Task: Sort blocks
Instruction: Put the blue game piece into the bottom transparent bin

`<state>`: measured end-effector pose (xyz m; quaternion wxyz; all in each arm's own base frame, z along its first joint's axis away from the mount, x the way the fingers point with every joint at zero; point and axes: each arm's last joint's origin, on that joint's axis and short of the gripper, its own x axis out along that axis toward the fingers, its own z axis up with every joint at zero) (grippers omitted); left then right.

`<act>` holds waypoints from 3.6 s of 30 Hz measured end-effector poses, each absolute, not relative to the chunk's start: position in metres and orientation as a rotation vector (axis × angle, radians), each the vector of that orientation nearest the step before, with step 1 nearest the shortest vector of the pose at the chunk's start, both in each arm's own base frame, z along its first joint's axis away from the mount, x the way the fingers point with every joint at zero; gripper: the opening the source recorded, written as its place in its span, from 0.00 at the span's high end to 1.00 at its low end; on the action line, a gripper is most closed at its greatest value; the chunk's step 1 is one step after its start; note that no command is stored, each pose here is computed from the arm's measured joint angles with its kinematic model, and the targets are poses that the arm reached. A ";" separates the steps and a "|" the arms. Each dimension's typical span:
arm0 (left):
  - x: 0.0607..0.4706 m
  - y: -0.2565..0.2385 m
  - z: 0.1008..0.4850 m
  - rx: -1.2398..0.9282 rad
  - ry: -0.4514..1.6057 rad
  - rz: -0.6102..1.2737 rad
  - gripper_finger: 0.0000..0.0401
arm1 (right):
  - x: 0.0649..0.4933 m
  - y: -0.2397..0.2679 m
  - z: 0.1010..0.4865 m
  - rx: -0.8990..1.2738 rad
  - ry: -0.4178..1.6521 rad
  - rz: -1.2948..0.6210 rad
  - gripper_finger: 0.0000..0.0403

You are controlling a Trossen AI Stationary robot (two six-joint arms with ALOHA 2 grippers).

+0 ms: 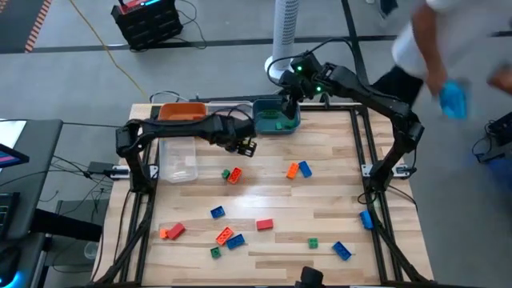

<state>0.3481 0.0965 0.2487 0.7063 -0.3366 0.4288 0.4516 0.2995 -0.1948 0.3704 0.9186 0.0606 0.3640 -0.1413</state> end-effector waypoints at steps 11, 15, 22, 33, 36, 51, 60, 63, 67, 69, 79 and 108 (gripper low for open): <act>0.332 0.078 0.189 -0.971 0.801 1.270 0.43 | 0.314 -0.171 0.371 0.060 0.751 -0.195 0.37; 0.334 0.085 0.188 -0.963 0.713 1.301 0.37 | 0.318 -0.162 0.371 0.032 0.752 -0.160 0.37; 0.330 0.095 0.174 -1.030 0.623 1.328 0.27 | 0.324 -0.151 0.371 0.009 0.751 -0.118 0.37; 0.321 0.107 0.159 -1.017 0.627 1.333 0.24 | 0.326 -0.145 0.371 -0.002 0.750 -0.093 0.37; 0.320 0.113 0.155 -1.013 0.599 1.312 0.24 | 0.326 -0.145 0.371 -0.002 0.750 -0.092 0.37; 0.314 0.116 0.152 -1.014 0.689 1.297 0.34 | 0.327 -0.146 0.371 -0.003 0.744 -0.093 0.37; 0.313 0.119 0.152 -0.998 0.701 1.292 0.55 | 0.328 -0.146 0.372 -0.008 0.730 -0.096 0.37; 0.313 0.120 0.152 -1.000 0.698 1.293 0.60 | 0.328 -0.146 0.372 -0.002 0.730 -0.098 0.37; 0.315 0.117 0.152 -1.009 0.698 1.273 0.64 | 0.327 -0.146 0.372 0.002 0.730 -0.100 0.37; 0.317 0.113 0.152 -1.025 0.717 1.243 0.64 | 0.327 -0.146 0.372 0.007 0.729 -0.101 0.37; 0.314 0.081 0.175 -1.001 0.806 1.093 0.64 | 0.328 -0.146 0.373 0.021 0.720 -0.108 0.37; 0.161 0.018 0.290 -1.049 0.945 1.251 0.64 | 0.331 -0.148 0.377 0.019 0.672 -0.123 0.37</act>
